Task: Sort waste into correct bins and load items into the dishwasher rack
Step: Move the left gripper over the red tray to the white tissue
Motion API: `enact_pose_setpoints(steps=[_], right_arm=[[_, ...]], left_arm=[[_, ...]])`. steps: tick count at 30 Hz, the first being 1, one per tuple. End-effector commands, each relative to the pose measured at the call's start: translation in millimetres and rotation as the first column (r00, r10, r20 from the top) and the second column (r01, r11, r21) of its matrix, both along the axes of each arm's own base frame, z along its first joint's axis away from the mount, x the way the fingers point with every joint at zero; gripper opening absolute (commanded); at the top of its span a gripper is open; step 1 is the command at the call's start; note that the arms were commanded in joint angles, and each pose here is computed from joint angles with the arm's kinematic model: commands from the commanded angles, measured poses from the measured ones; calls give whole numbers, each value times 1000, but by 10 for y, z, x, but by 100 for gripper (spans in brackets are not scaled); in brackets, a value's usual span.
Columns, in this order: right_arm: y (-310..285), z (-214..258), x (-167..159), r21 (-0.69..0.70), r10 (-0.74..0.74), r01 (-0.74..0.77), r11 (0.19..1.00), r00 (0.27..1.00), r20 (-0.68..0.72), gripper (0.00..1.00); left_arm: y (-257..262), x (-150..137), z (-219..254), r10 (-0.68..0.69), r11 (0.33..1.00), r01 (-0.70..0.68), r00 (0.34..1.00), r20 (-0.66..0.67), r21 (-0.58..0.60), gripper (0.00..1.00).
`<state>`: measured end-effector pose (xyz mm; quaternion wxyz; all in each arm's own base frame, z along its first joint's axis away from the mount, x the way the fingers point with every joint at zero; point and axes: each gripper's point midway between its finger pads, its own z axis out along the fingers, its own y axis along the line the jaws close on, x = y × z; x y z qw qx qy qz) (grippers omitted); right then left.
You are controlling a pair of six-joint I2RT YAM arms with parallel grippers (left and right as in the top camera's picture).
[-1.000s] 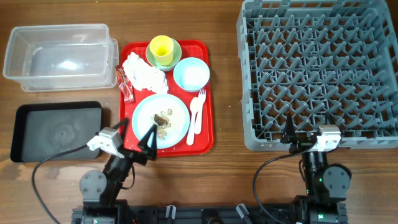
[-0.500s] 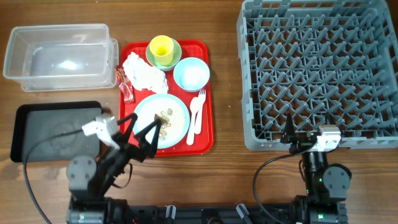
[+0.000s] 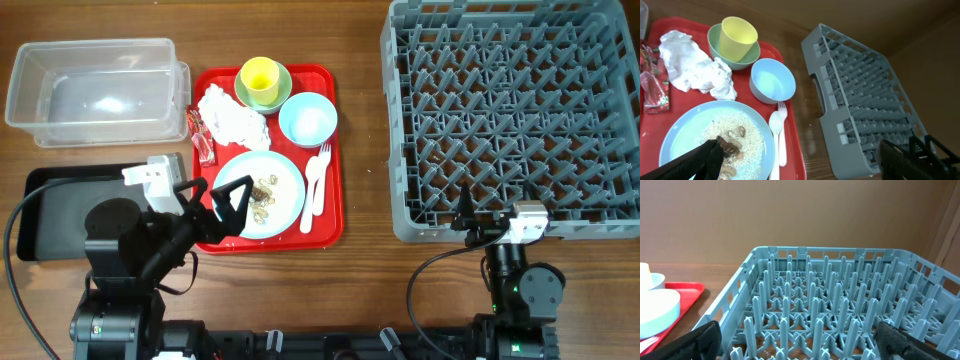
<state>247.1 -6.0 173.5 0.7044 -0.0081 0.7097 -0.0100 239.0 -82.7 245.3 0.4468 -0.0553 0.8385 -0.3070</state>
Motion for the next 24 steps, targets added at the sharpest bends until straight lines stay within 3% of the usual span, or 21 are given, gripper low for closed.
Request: enact_pose_setpoints(steps=[1, 3, 6, 9, 11, 13, 19, 21, 24], right_arm=[[-22, 13, -3, 2, -12, 12, 1000, 1000, 6, 100], [-22, 13, -3, 2, -12, 12, 1000, 1000, 6, 100], [-22, 13, -3, 2, -12, 12, 1000, 1000, 6, 100], [-22, 13, -3, 2, -12, 12, 1000, 1000, 6, 100], [-22, 13, -3, 2, -12, 12, 1000, 1000, 6, 100], [-22, 13, -3, 2, -12, 12, 1000, 1000, 6, 100], [-22, 13, -3, 2, -12, 12, 1000, 1000, 6, 100], [-22, 13, -3, 2, -12, 12, 1000, 1000, 6, 100], [-22, 13, -3, 2, -12, 12, 1000, 1000, 6, 100]], left_arm=[[-50, -32, 102, -11, 999, 11, 1000, 1, -46, 100], [45, 2, -6, 72, 995, -78, 995, -74, -70, 99], [56, 65, -170, 88, 993, -102, 978, -191, -65, 99], [202, 175, -302, 172, 984, -174, 925, -339, 26, 100], [417, 318, -337, 302, 952, -248, 855, -421, 178, 99], [424, 506, -311, 323, 943, -253, 850, -416, 215, 100], [187, 816, -562, 233, 972, -191, 840, -490, 135, 100], [309, 825, -699, 332, 943, -269, 777, -534, 195, 99], [443, 882, -808, 461, 881, -281, 691, -557, 382, 100]])
